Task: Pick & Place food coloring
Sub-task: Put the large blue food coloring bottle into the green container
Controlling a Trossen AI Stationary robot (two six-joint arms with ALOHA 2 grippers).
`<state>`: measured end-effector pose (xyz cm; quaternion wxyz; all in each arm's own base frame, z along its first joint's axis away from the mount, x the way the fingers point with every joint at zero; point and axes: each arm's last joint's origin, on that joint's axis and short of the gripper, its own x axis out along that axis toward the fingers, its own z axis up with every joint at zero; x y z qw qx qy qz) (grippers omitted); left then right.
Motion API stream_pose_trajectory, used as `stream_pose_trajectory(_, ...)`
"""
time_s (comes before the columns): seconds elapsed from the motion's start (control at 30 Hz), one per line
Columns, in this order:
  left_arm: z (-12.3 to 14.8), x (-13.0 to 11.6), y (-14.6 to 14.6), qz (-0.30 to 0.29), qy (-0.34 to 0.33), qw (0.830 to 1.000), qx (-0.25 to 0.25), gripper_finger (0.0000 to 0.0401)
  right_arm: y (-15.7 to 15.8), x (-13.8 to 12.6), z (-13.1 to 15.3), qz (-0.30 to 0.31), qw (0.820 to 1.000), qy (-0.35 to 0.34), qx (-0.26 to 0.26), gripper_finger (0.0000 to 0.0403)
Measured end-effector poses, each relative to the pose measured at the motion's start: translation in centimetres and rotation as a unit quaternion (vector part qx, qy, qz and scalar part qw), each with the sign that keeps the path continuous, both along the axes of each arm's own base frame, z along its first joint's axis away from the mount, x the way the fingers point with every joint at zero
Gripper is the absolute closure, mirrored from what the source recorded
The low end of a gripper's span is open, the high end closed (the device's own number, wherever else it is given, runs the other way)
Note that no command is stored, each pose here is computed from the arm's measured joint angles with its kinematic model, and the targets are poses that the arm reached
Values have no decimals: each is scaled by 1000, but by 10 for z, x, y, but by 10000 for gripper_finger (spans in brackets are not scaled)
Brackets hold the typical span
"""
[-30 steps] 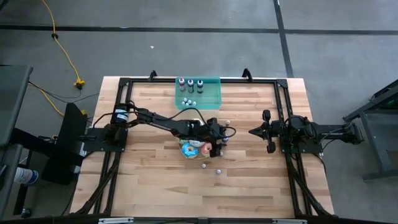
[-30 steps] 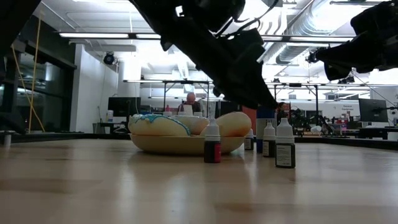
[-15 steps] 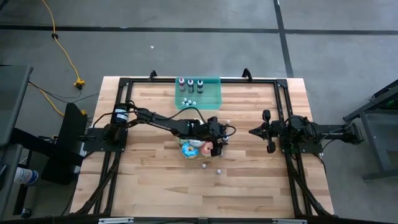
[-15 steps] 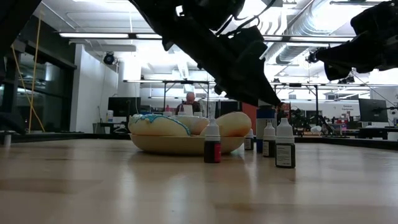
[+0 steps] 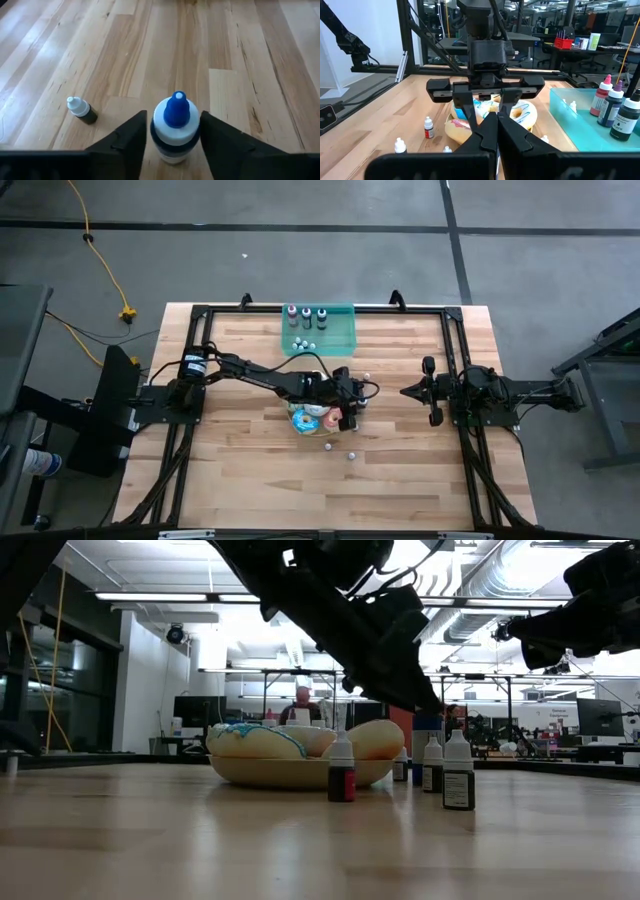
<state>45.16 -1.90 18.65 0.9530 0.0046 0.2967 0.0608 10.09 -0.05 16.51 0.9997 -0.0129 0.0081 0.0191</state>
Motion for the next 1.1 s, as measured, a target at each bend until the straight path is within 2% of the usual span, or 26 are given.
stream_pose_trajectory(0.2, 0, 0, 0, 6, -2, 1000, -8, 297, 0, 0, 0, 0, 1000, 0, 0, 402)
stream_pose_trajectory(0.3, 1, 0, 0, 12, -7, 1000, -18, 313, 0, 0, 0, 0, 1000, 0, 0, 402)
stream_pose_trajectory(0.53, 5, 3, -1, 24, -23, 999, -42, 298, 0, 0, 0, 0, 1000, 0, 0, 402)
stream_pose_trajectory(0.73, 22, 10, -4, 24, -50, 997, -46, 302, 0, 0, 0, 0, 1000, 0, 0, 402)
stream_pose_trajectory(0.93, 53, 16, -13, 14, -92, 994, -56, 303, 0, 0, 0, 0, 1000, 0, 0, 402)
stream_pose_trajectory(1.1, 82, 7, -19, 20, -101, 992, -72, 303, 0, 0, 0, 0, 1000, 0, 0, 402)
